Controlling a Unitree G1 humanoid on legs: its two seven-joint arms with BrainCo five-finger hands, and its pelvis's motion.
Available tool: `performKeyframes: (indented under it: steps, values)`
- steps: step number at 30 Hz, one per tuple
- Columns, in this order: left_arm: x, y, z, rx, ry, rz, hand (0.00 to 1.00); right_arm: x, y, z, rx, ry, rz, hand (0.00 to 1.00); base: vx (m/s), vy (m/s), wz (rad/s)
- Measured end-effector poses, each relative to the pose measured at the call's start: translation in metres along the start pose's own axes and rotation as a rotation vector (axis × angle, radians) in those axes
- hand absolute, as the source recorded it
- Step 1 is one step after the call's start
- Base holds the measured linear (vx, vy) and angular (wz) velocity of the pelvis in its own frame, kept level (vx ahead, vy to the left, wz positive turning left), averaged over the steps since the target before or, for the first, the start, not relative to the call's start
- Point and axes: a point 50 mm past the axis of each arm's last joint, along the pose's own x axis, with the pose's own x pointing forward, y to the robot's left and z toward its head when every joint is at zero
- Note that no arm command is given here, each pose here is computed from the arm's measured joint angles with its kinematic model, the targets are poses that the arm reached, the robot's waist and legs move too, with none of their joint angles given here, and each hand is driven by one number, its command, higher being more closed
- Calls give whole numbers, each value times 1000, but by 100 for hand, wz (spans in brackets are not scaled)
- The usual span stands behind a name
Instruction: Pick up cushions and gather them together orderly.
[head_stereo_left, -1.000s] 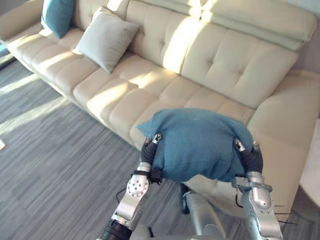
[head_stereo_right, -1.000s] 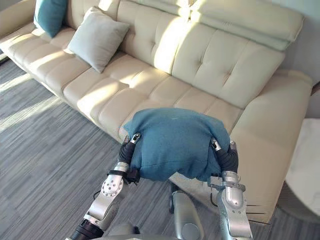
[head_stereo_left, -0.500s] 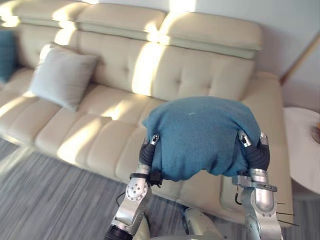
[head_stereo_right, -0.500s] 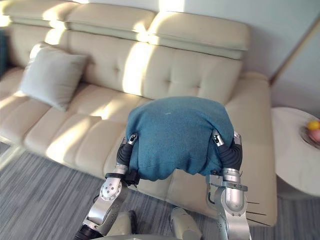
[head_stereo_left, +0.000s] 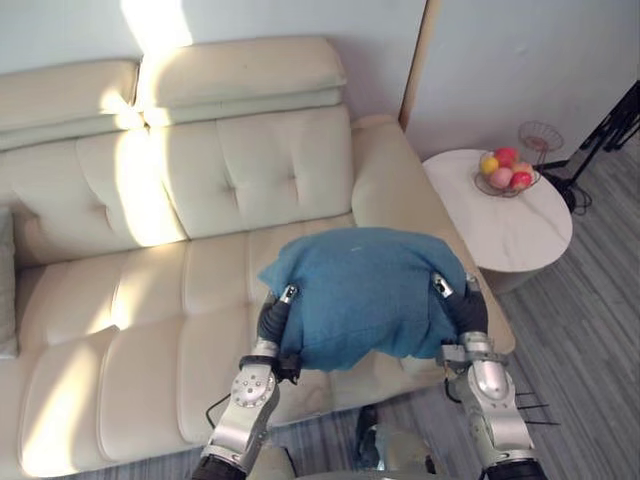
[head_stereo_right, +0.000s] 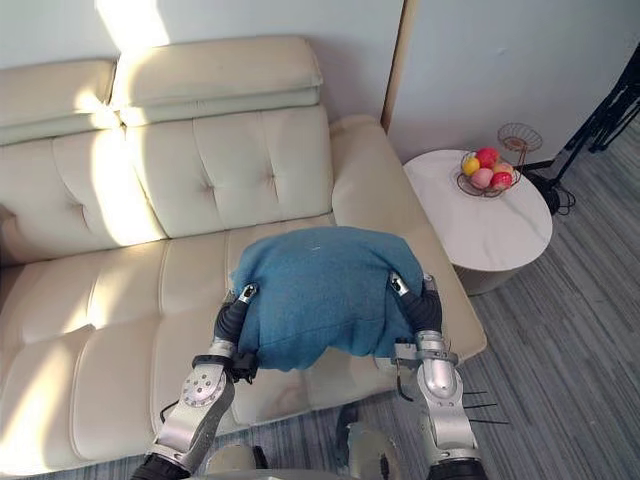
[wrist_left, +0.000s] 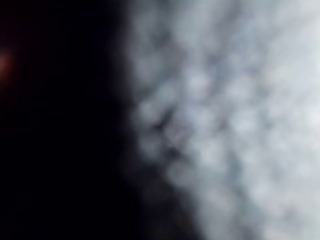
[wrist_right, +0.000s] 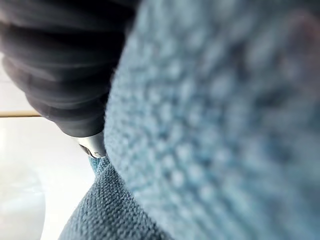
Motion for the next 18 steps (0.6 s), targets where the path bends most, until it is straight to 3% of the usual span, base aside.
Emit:
performKeyframes:
  steps: [13, 18]
  values:
    - [-2, 6, -3, 43, 14, -3, 100, 3, 2, -10, -90, 37, 15, 100, 52, 150, 3]
    - [20, 11, 19, 105, -81, 42, 100, 40, 24, 7, -169, -55, 11, 100, -102, 41, -1]
